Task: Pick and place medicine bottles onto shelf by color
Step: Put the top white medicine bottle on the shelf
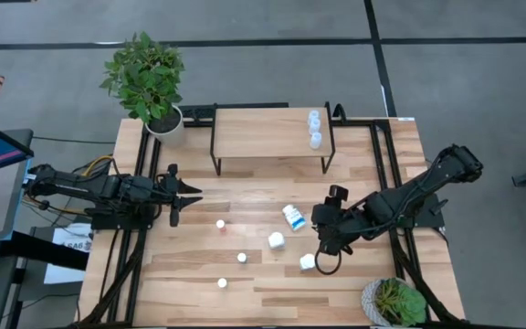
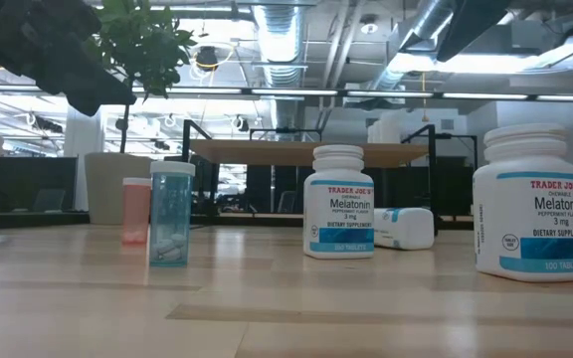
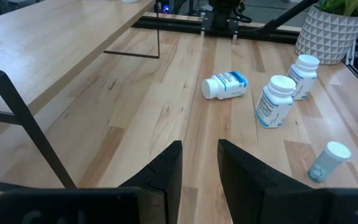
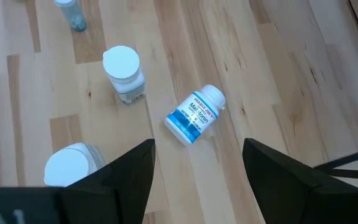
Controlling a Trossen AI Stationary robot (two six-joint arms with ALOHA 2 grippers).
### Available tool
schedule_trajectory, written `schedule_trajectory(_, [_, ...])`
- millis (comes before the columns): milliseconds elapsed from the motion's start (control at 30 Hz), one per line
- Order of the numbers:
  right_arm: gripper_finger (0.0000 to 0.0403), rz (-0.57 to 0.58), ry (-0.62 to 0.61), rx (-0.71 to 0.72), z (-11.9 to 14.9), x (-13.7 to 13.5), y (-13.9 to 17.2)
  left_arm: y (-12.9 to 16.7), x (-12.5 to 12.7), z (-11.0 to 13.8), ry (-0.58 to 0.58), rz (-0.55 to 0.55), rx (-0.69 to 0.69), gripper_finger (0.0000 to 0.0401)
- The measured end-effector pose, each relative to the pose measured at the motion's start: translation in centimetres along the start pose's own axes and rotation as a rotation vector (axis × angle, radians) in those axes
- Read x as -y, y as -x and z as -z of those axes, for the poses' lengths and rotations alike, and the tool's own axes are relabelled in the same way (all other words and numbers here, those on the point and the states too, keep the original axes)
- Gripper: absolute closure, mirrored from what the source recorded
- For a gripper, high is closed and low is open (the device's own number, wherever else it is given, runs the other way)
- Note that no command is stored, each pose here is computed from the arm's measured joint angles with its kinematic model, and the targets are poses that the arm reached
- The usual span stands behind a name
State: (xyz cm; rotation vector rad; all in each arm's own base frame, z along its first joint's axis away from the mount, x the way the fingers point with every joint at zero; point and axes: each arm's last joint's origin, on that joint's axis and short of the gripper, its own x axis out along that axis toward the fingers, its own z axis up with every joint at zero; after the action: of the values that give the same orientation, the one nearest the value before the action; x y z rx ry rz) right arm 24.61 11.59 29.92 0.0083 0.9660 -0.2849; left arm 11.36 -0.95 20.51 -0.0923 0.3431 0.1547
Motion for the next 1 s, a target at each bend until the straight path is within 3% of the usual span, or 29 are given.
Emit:
schedule_trajectory(800, [0.0136, -0.004, -0.004, 0.005, -0.06, -0.04, 0.01, 0.00, 0.00, 0.00, 0.000, 0.000, 0.000, 0.0312])
schedule_trajectory(1000, [0.0136, -0.005, -0.108, 0.018, -0.43, 0.21, -0.20, 0.00, 0.00, 0.00, 0.000, 0.000, 0.000, 0.0312])
